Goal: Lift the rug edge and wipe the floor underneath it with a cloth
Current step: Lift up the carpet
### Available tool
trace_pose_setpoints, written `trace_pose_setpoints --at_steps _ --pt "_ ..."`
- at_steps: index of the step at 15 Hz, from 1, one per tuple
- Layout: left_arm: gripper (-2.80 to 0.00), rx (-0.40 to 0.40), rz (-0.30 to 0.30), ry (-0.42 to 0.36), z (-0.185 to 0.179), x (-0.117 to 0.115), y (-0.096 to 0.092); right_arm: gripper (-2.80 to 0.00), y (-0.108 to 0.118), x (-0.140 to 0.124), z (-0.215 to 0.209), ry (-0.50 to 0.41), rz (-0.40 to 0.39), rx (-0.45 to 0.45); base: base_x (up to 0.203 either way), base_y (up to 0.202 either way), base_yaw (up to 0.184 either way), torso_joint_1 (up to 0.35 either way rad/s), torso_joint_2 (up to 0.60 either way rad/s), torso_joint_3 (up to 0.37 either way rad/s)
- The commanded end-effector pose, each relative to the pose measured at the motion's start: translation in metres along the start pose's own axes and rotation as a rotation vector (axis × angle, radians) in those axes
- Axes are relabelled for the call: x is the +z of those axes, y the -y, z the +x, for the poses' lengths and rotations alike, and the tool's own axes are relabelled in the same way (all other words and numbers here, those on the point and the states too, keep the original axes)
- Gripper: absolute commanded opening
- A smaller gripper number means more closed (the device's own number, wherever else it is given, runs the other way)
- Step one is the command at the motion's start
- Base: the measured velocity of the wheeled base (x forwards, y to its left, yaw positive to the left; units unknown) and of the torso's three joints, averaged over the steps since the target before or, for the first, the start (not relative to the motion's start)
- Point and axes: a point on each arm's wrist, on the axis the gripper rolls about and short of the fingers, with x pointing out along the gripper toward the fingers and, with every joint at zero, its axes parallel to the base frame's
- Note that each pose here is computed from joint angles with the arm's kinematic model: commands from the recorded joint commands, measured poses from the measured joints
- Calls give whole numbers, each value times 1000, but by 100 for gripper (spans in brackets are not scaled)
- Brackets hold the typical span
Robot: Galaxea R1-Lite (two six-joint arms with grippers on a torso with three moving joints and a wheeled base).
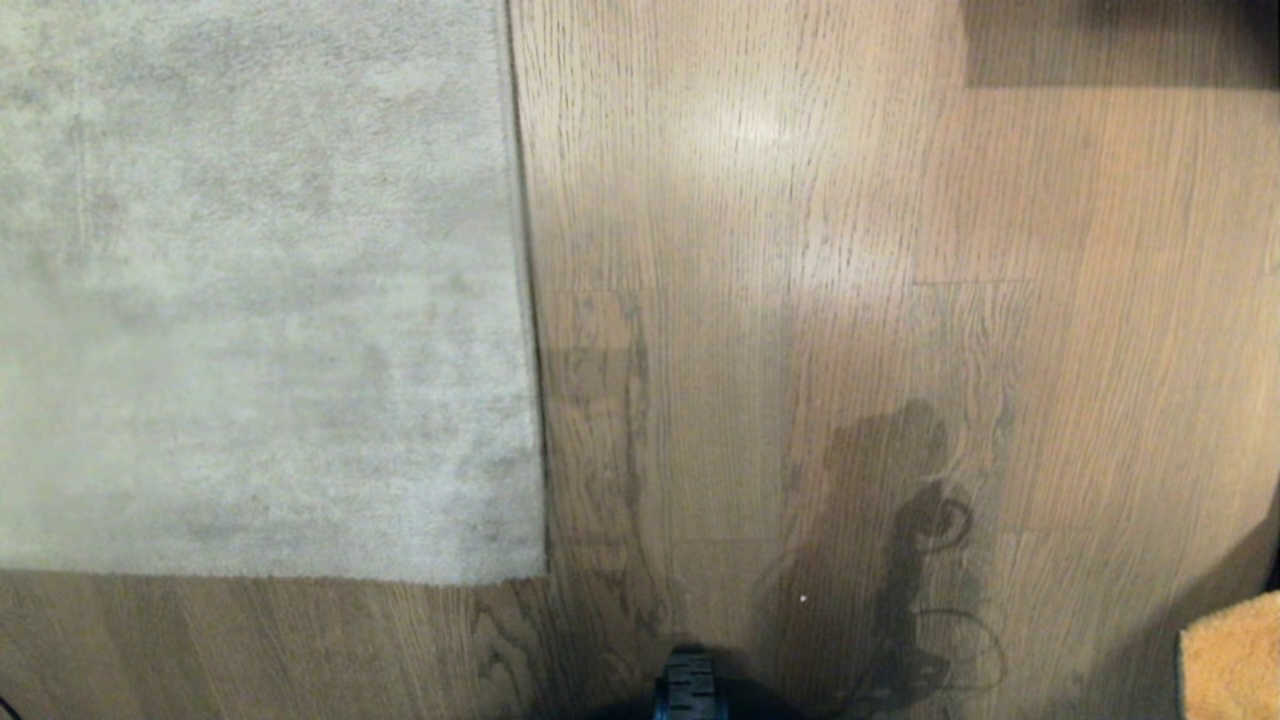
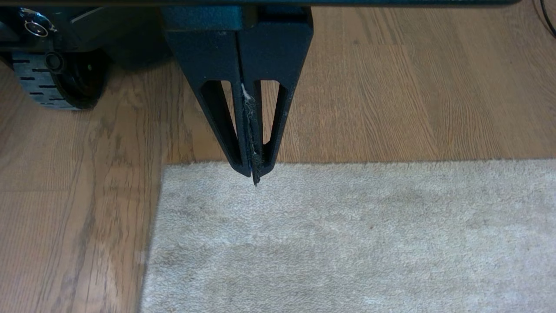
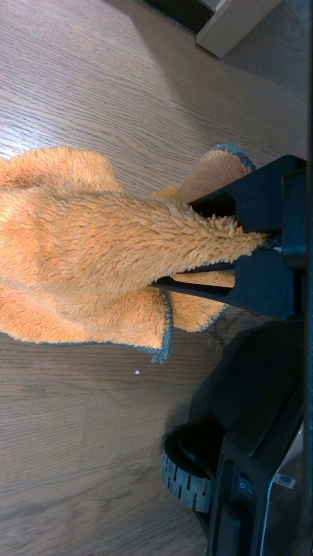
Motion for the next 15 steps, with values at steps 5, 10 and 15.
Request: trace_pose_setpoints --at_steps 5,10,15 --pt "-280 1 0 0 0 0 0 -280 0 0 0 -4 -1 1 0 0 0 0 0 0" --pt "-280 0 0 0 0 0 0 -280 0 0 0 -4 -1 2 0 0 0 0 0 0" --pt "-280 1 0 0 0 0 0 -280 0 0 0 -4 -1 2 0 0 0 0 0 0"
